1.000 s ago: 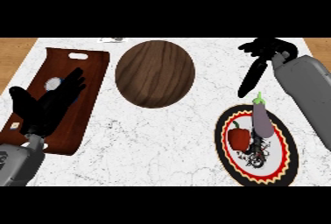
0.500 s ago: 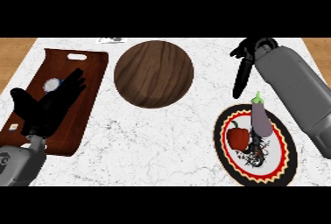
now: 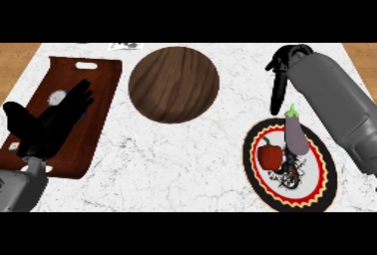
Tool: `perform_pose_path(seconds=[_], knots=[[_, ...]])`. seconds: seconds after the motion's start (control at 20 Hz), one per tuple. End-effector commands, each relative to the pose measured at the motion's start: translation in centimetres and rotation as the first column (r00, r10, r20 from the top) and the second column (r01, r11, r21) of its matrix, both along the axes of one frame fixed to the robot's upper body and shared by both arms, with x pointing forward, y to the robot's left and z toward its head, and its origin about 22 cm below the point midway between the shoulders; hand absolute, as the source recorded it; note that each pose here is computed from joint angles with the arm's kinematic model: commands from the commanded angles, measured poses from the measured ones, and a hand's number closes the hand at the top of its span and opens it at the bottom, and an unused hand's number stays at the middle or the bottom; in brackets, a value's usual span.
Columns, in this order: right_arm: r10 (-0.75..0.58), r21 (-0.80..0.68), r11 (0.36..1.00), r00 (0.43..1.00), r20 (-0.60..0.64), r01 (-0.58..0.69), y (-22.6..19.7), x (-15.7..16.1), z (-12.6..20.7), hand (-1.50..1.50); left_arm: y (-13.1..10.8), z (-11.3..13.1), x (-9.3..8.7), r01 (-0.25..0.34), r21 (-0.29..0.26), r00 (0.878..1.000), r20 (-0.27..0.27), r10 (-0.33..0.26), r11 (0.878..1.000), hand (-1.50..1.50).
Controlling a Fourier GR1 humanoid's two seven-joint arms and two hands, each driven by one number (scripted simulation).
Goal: Pick the eggplant from the plate and place it in the bowl
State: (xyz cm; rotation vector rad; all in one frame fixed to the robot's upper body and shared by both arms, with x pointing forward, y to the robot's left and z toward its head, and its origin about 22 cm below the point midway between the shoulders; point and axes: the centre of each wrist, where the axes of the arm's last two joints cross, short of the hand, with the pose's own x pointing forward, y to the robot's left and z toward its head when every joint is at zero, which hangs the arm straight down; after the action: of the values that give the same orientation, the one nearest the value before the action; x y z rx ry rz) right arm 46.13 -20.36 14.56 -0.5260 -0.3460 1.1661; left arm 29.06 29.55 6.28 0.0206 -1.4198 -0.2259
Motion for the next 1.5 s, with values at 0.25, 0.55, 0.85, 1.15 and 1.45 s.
perform_pose_path(seconds=[0.25,0.55,0.85,1.15,1.45], knots=[[-0.005,-0.096,0.995,0.997,-0.076,-0.002,1.5,-0.1,-1.8,-1.5,1.2,0.5,0.8,-0.009,0.002,1.0,0.005,0.009,1.0,0.0],[-0.025,-0.1,0.995,0.996,-0.083,0.017,-0.7,-0.2,-3.5,-1.5,-1.4,-0.7,0.5,0.005,0.0,1.0,0.015,-0.005,1.0,0.0],[-0.047,-0.094,0.995,0.992,-0.115,0.037,-3.9,-1.2,-5.9,-1.5,-0.4,0.1,-0.9,0.009,0.01,1.0,0.0,-0.009,1.0,0.0],[-0.059,-0.114,0.992,0.989,-0.132,0.044,-1.1,-1.1,-6.9,-1.5,0.0,0.8,1.3,-0.007,0.002,1.0,-0.006,0.007,1.0,0.0],[-0.077,-0.119,0.991,0.984,-0.159,0.058,-5.1,-2.2,-8.5,-1.5,-1.5,0.2,-0.8,0.015,-0.006,1.0,0.015,-0.015,1.0,0.0]])
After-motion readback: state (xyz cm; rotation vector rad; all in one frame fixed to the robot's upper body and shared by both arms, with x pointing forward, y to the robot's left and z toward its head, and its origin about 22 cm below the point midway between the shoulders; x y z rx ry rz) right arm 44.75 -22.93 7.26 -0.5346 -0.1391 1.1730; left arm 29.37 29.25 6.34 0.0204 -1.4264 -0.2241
